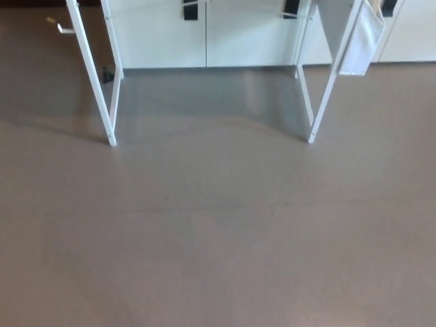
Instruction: The robot walk towards a table in front and uses its left hand to pick up the pot from the base and pour water to the cup on the right hand side
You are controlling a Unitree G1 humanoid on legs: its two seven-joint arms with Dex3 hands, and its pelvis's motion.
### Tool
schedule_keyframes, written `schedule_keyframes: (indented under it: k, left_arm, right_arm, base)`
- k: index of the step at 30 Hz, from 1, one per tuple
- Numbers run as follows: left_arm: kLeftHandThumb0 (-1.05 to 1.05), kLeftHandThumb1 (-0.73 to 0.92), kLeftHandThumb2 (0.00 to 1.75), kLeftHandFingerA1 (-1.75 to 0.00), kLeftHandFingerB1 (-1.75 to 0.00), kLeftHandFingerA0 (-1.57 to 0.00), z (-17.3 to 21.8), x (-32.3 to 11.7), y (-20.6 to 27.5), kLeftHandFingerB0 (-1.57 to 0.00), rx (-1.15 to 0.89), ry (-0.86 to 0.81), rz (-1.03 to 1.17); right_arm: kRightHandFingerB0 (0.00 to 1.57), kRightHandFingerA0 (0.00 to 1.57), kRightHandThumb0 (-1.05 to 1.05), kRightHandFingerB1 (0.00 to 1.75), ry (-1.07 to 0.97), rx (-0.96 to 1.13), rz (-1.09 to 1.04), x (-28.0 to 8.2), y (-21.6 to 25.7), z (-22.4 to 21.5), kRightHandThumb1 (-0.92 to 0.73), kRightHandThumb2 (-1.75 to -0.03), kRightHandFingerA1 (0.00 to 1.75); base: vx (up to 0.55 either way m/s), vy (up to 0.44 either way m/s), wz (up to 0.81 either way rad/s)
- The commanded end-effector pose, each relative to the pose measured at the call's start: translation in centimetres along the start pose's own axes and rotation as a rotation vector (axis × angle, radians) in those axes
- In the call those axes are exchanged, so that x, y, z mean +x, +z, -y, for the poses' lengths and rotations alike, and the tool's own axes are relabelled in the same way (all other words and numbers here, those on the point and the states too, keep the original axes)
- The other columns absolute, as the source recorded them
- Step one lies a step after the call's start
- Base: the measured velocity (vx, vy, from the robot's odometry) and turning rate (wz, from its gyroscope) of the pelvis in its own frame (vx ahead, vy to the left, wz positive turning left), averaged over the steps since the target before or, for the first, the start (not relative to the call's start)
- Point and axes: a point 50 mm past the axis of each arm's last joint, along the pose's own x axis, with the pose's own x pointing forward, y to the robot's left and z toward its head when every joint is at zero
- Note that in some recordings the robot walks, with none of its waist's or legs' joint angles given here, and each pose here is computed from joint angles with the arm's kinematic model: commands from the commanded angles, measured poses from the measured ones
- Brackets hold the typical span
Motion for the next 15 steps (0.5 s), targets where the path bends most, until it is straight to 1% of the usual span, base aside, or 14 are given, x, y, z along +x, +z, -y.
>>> schedule_keyframes:
  k: [1, 2, 3, 4, 6, 7, 8, 9, 10, 12, 15]
  left_arm:
    - [-0.35, 0.55, 0.57, -0.42, -0.34, -0.42, -0.6, -0.49, -0.04, -0.41, 0.067, -0.015, 0.014]
    - [-0.35, 0.55, 0.57, -0.42, -0.34, -0.42, -0.62, -0.5, -0.01, -0.41, 0.069, -0.016, 0.015]
    - [-0.32, 0.53, 0.56, -0.44, -0.35, -0.45, -0.66, -0.49, -0.03, -0.43, 0.051, -0.008, 0.016]
    - [-0.31, 0.52, 0.56, -0.44, -0.36, -0.47, -0.67, -0.48, -0.04, -0.45, 0.048, -0.001, 0.016]
    - [-0.31, 0.53, 0.56, -0.44, -0.36, -0.47, -0.66, -0.47, -0.04, -0.46, 0.06, 0.006, 0.016]
    - [-0.31, 0.53, 0.56, -0.44, -0.36, -0.47, -0.65, -0.47, -0.05, -0.46, 0.066, 0.007, 0.016]
    - [-0.33, 0.54, 0.56, -0.43, -0.35, -0.46, -0.76, -0.54, -0.12, -0.45, 0.072, 0.008, 0.013]
    - [-0.33, 0.54, 0.56, -0.43, -0.35, -0.46, -0.8, -0.57, -0.15, -0.45, 0.074, 0.008, 0.011]
    - [-0.3, 0.51, 0.55, -0.43, -0.36, -0.48, -0.83, -0.56, -0.13, -0.48, 0.067, 0.013, 0.012]
    - [-0.3, 0.52, 0.56, -0.43, -0.36, -0.49, -0.86, -0.54, -0.17, -0.48, 0.053, 0.023, 0.012]
    - [-0.31, 0.54, 0.56, -0.43, -0.36, -0.47, -0.83, -0.57, -0.19, -0.47, 0.068, 0.016, 0.011]
  right_arm:
    - [0.0, 0.08, -0.4, 0.12, -0.004, -0.003, 0.029, -0.62, -0.39, 0.99, -0.73, -0.61, 0.43]
    - [0.0, 0.08, -0.4, 0.12, -0.004, -0.003, 0.027, -0.62, -0.44, 1.0, -0.73, -0.61, 0.43]
    - [0.0, 0.07, -0.37, 0.1, -0.01, -0.006, 0.023, -0.63, -0.53, 1.03, -0.66, -0.75, 0.46]
    - [0.0, 0.12, -0.38, 0.19, -0.022, -0.003, 0.018, -0.61, -0.58, 1.06, -0.75, -0.62, 0.39]
    - [0.0, 0.11, -0.36, 0.19, -0.035, 0.005, 0.013, -0.58, -0.62, 1.11, -0.77, -0.62, 0.39]
    - [0.0, 0.11, -0.36, 0.19, -0.033, 0.006, 0.014, -0.6, -0.63, 1.13, -0.77, -0.62, 0.39]
    - [0.0, 0.06, -0.41, 0.13, -0.029, -0.001, 0.009, -0.7, -0.86, 1.17, -0.62, -0.84, 0.47]
    - [0.0, 0.06, -0.41, 0.13, -0.028, -0.005, 0.006, -0.75, -0.96, 1.19, -0.62, -0.84, 0.47]
    - [0.0, 0.07, -0.37, 0.14, -0.022, -0.01, 0.008, -0.75, -0.95, 1.16, -0.75, -0.62, 0.39]
    - [0.0, 0.08, -0.39, 0.14, -0.019, -0.017, 0.008, -0.72, -0.9, 1.13, -0.78, -0.62, 0.39]
    - [0.0, 0.09, -0.4, 0.16, -0.028, -0.033, 0.004, -0.69, -0.89, 1.1, -0.76, -0.61, 0.37]
  base:
    - [0.31, -0.103, 0.1]
    - [0.36, -0.129, 0.09]
    - [0.38, -0.135, 0.16]
    - [0.42, -0.205, -0.54]
    - [0.39, -0.162, 0.53]
    - [0.37, -0.164, 0.06]
    - [0.29, -0.105, 0.01]
    - [0.19, -0.076, 0.02]
    - [0.26, -0.041, -0.05]
    - [0.28, -0.006, -0.08]
    - [0.24, 0.087, -0.16]
